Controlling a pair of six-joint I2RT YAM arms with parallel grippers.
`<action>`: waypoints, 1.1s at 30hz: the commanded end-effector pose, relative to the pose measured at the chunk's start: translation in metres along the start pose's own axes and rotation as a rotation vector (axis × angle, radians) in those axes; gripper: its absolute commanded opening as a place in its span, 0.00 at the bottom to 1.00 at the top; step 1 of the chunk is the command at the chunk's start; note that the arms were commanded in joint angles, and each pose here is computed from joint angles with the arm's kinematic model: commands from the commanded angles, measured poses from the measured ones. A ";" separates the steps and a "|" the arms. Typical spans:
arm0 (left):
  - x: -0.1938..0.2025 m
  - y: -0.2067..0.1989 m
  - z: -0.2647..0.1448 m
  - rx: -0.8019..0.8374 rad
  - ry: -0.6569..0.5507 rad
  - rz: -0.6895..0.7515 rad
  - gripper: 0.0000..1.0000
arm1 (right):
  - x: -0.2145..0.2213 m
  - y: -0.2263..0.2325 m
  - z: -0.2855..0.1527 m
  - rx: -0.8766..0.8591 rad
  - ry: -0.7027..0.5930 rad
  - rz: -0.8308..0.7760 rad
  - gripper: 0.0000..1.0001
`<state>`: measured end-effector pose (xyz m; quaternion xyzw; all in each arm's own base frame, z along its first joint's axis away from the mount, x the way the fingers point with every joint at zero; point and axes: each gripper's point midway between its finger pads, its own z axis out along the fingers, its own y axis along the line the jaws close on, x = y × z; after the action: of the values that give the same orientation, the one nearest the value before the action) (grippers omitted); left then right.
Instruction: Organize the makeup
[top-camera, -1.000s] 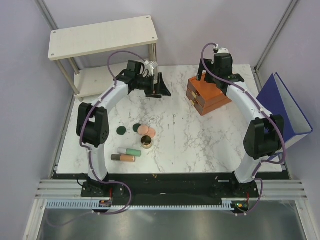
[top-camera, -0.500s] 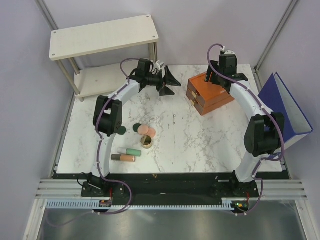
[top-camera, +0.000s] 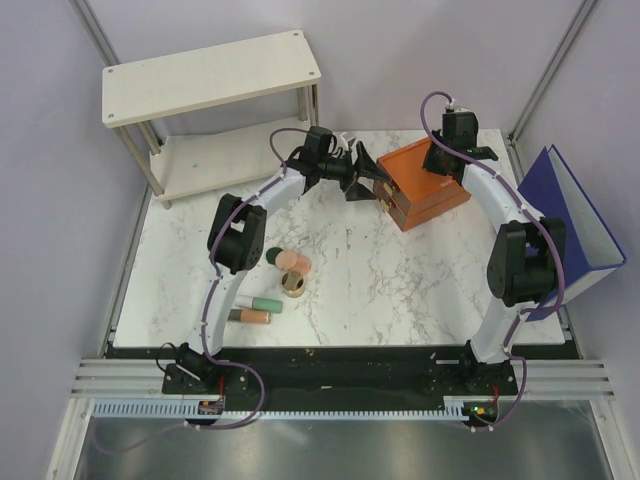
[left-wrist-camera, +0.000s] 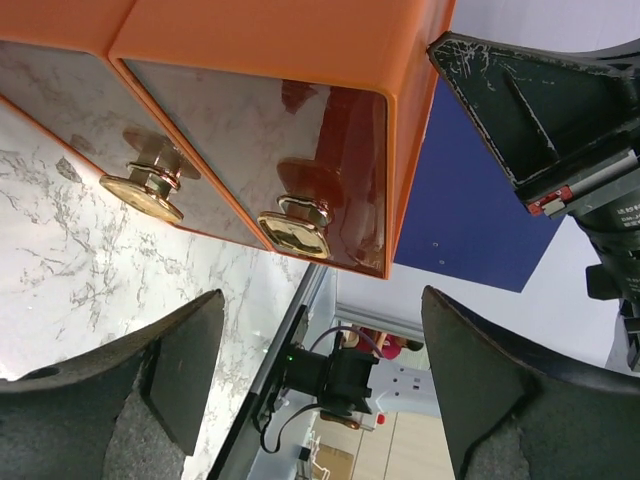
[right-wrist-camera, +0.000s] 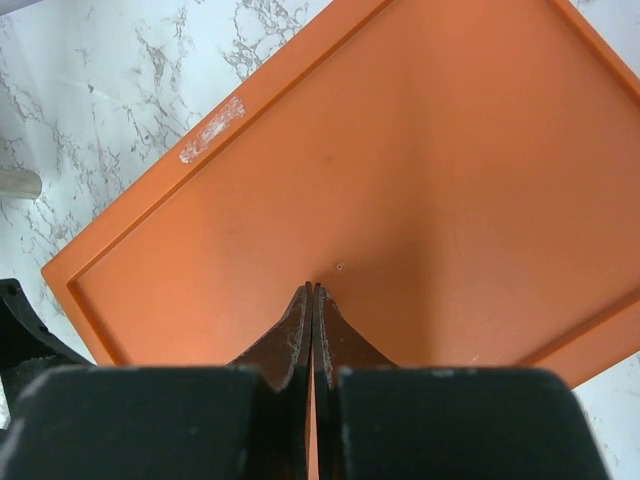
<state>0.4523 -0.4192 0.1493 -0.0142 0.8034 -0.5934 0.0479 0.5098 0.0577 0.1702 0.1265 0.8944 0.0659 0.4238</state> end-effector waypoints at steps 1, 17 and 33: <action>-0.003 -0.001 0.007 0.009 -0.031 -0.005 0.84 | -0.007 0.004 0.000 -0.013 -0.002 0.007 0.00; -0.005 0.020 0.042 0.049 -0.070 -0.122 0.57 | 0.012 -0.004 0.012 -0.012 0.053 0.009 0.00; -0.010 0.016 0.055 0.079 -0.102 -0.134 0.27 | 0.025 -0.004 0.019 -0.027 0.093 0.014 0.00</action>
<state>0.4617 -0.4525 0.1295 -0.0752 0.7762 -0.6247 0.0396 0.5163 0.0581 0.1680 0.1234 0.8926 0.0850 0.4251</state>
